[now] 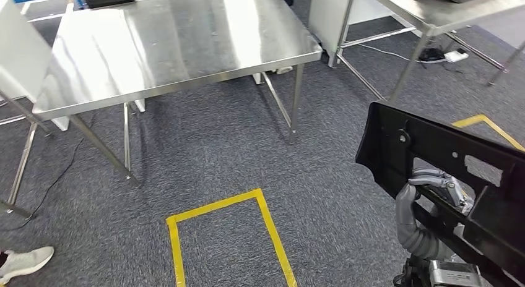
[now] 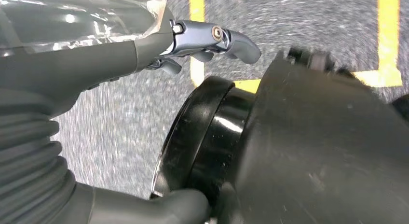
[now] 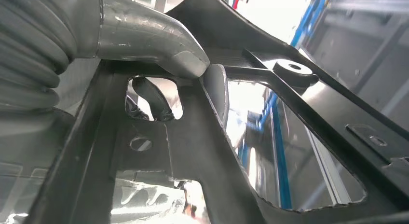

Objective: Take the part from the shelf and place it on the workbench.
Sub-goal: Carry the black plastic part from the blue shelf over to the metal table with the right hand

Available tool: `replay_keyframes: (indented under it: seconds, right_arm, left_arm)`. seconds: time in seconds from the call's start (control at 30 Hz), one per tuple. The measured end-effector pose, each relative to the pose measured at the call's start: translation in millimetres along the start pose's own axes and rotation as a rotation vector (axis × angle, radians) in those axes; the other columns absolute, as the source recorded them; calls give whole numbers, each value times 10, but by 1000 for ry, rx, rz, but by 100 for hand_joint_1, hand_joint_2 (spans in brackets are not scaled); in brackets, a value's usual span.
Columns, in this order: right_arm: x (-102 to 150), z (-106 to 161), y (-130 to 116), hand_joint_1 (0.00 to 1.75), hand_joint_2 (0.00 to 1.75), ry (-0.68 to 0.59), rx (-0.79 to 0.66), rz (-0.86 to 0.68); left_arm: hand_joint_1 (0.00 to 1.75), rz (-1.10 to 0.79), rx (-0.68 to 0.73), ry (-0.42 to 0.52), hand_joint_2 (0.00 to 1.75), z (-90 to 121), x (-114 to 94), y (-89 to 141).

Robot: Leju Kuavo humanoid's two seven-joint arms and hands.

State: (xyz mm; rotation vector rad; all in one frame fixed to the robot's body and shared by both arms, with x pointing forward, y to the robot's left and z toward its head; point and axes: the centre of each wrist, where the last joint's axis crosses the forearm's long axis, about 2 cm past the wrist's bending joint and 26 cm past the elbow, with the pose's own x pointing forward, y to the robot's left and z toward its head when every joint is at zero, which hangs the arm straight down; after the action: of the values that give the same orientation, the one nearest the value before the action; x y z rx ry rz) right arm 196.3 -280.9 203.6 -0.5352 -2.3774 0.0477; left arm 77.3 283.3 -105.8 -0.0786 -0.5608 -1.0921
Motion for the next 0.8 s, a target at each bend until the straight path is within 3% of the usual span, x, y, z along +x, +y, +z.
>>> replay_keyframes:
  seconds: [0.17,0.33,0.43,0.6,0.8]
  right_arm:
    - [-40,-41,123,175,175,6,25,-52]
    - [-44,-199,402,175,175,14,80,-121]
    - [-30,-221,489,175,175,14,90,-134]
    - [-54,-216,541,175,175,24,103,-140]
    - [-61,-222,629,175,175,22,118,-178]
  left_arm:
    - [0,97,40,42,175,18,-42,-14]
    - [0,217,37,205,175,-117,302,98]
    - [0,235,45,223,175,-173,473,196]
    - [0,318,153,183,175,-274,943,848]
    - [0,575,176,120,175,-214,1290,1604]
